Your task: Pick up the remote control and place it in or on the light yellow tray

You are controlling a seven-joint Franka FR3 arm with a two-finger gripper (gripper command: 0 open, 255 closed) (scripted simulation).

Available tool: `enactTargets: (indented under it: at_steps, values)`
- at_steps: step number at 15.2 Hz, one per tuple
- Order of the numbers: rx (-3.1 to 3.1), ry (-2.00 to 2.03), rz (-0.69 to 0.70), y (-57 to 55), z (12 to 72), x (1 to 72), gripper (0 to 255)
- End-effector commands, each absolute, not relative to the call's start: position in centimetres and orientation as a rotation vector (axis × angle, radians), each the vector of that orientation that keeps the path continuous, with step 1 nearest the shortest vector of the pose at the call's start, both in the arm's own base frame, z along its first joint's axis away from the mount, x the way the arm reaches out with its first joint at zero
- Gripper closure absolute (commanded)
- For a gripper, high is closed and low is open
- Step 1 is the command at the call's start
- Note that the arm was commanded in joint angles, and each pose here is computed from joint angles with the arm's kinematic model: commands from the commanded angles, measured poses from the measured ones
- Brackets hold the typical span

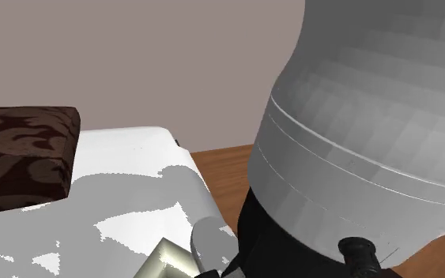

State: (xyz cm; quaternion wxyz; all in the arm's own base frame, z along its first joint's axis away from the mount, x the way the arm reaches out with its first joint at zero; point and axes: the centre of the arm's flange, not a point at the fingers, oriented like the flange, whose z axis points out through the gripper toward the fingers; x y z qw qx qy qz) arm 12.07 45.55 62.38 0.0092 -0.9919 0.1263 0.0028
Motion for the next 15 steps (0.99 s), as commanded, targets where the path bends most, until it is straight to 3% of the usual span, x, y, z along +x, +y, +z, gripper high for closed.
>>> enactTargets:
  at_steps: [1,15]
  values:
    - [-3.098,0.396,0.009,46.3,62.7,9.4,255]
    - [-3.098,0.396,0.009,46.8,55.8,7.9,255]
